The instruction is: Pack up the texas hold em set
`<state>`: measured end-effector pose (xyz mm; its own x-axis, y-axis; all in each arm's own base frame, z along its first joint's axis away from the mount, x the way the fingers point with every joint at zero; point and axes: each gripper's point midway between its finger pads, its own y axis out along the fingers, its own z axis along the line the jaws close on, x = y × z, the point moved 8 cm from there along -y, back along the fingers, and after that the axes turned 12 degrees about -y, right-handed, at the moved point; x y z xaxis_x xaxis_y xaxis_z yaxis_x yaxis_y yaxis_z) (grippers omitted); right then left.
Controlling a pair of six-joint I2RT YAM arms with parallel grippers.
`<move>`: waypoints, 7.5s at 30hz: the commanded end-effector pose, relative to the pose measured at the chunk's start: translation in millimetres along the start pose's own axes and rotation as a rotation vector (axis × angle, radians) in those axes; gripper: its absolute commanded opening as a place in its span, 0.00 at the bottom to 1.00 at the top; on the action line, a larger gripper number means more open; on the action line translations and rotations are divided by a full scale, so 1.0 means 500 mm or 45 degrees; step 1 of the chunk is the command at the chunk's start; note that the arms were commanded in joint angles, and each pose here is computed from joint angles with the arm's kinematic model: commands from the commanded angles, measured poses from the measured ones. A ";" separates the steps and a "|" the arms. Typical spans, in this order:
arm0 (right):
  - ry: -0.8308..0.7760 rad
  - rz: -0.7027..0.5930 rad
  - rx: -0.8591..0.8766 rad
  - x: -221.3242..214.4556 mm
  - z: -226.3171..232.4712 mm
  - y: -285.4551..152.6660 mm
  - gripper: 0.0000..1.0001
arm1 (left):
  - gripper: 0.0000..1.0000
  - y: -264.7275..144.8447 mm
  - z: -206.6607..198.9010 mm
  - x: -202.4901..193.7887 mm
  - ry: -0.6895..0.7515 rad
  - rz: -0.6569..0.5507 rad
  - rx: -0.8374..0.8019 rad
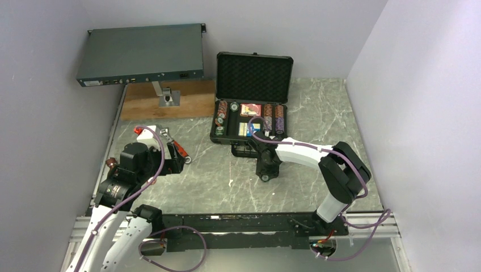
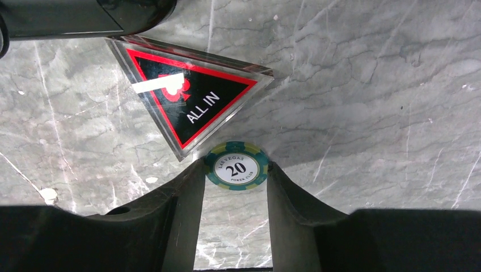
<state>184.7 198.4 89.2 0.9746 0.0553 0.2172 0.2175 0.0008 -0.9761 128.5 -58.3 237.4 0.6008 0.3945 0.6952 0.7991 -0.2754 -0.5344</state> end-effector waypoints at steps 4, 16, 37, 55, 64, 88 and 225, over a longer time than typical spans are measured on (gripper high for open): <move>-0.020 0.042 0.011 -0.026 0.014 0.036 0.31 | 0.99 -0.001 -0.003 0.011 0.019 -0.051 -0.021; -0.036 -0.050 0.004 0.005 0.014 -0.032 0.20 | 0.99 0.000 -0.003 0.011 0.019 -0.050 -0.021; -0.010 -0.284 0.000 0.098 0.014 -0.182 0.21 | 0.99 0.002 -0.004 0.010 0.019 -0.040 -0.019; -0.042 -0.303 0.059 0.112 0.004 -0.195 0.76 | 0.99 0.062 0.004 -0.003 -0.002 0.195 0.170; 0.062 -0.334 0.058 0.069 -0.037 -0.228 0.78 | 0.93 0.154 -0.010 -0.047 -0.013 0.378 0.359; 0.097 -0.384 0.058 -0.039 -0.144 -0.304 0.79 | 0.67 0.359 -0.021 -0.103 0.057 0.568 0.623; 0.168 -0.359 0.077 -0.037 -0.137 -0.308 0.76 | 0.33 0.398 -0.214 0.040 0.159 0.370 0.247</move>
<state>142.8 136.4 232.9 0.8830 -0.0628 0.4652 0.4689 0.0749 -0.8801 287.9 -188.9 191.7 0.8084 0.2449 0.5353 0.5791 -0.1682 -0.7977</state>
